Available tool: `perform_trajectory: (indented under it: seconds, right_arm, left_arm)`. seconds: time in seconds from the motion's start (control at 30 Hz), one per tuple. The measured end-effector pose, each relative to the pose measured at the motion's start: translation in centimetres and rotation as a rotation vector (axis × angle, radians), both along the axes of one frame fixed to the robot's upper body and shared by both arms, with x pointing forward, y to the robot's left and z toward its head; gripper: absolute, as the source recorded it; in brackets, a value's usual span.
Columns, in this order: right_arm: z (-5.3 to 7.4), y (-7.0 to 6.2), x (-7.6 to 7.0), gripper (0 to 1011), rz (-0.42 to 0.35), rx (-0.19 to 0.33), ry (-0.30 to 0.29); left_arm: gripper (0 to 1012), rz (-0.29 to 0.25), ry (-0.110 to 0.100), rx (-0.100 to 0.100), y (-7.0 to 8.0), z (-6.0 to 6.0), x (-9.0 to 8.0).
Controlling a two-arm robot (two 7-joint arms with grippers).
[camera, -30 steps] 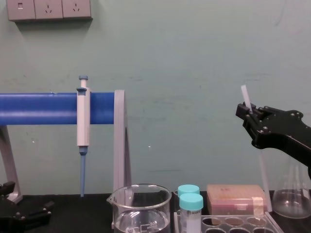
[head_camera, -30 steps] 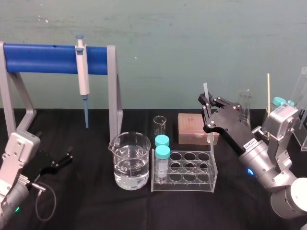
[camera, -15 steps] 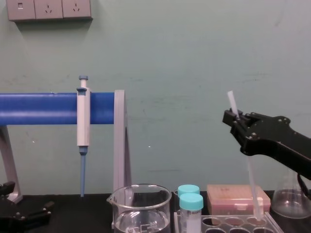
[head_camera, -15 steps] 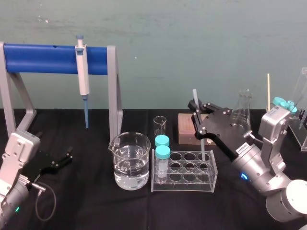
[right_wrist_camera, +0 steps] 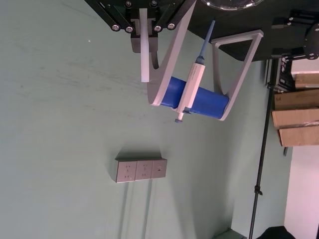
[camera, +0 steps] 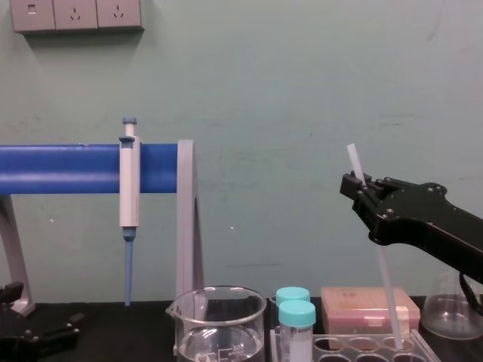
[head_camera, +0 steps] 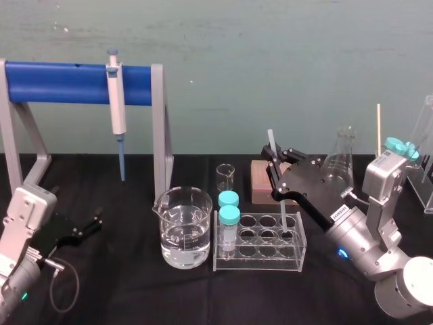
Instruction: Pick up the stirring rod with one hand, then place it down.
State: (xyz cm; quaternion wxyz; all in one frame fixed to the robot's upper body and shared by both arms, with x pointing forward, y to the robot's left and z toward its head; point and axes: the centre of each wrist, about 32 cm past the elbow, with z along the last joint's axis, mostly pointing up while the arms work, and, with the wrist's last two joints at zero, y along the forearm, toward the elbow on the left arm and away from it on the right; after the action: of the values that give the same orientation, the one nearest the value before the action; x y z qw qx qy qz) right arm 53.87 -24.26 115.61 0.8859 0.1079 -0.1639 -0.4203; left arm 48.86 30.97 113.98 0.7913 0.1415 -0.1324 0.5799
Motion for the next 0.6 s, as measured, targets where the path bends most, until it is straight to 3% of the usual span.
perform_trajectory:
  seconds: [0.6]
  right_arm:
    - [-0.10, -0.33, -0.32, 72, -0.011, -0.011, 0.006]
  left_arm:
    - [1000, 0.000, 0.000, 0.000, 0.00, 0.00, 0.00]
